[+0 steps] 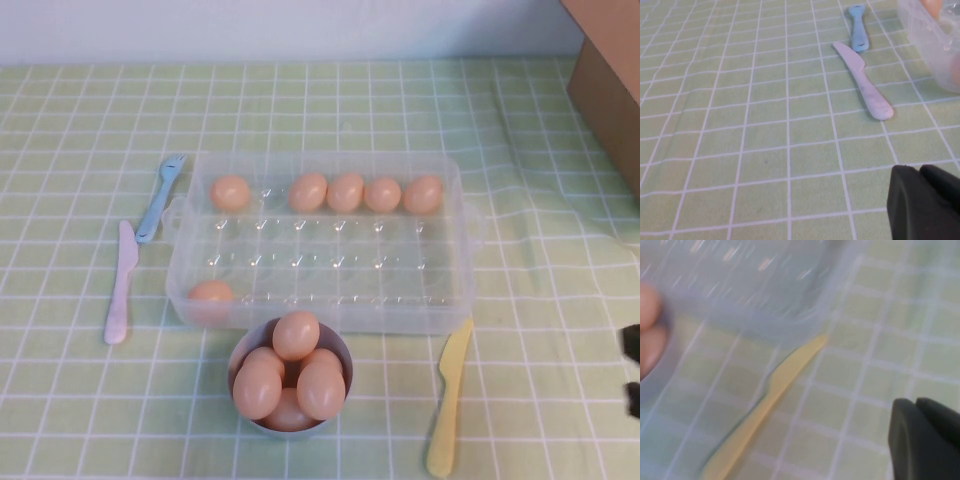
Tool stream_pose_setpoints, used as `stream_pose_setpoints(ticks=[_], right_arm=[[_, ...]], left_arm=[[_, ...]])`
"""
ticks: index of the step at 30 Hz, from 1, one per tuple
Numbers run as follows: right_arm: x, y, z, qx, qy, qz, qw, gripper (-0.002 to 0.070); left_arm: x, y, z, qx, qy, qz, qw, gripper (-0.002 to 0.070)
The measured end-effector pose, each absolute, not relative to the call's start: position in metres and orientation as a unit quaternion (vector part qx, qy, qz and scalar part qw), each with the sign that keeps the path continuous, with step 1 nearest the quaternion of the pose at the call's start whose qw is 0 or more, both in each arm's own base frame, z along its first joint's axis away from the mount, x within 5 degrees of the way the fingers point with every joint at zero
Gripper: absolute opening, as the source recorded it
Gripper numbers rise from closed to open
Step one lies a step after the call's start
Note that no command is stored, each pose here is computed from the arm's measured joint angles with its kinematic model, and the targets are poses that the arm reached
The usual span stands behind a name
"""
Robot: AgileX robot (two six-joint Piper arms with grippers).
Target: Take an egg out of the egg box
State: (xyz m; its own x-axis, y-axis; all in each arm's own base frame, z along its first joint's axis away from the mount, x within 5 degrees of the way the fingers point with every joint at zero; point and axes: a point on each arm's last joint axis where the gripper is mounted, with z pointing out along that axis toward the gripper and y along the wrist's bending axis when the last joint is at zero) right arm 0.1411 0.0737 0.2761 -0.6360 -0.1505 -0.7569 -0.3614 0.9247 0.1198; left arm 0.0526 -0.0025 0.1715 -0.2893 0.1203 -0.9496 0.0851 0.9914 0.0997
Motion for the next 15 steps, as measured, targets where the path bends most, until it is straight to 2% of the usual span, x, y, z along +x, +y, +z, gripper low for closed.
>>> stream_pose_setpoints(ticks=[7,12,15], right_arm=[[0.107,0.021,0.225,-0.017,0.813,0.099,0.574,-0.0017],[0.082,0.005,0.192,0.032,0.779,0.065,0.623,-0.0017],[0.074,0.002,0.191,0.044,0.758,0.056,0.649,-0.0017]], left_arm=[[0.053,-0.003,0.171,0.064,0.803,0.015,0.593,-0.0001],[0.053,-0.003,0.171,0.064,0.803,0.015,0.593,0.0],[0.053,-0.003,0.171,0.064,0.803,0.015,0.593,0.0]])
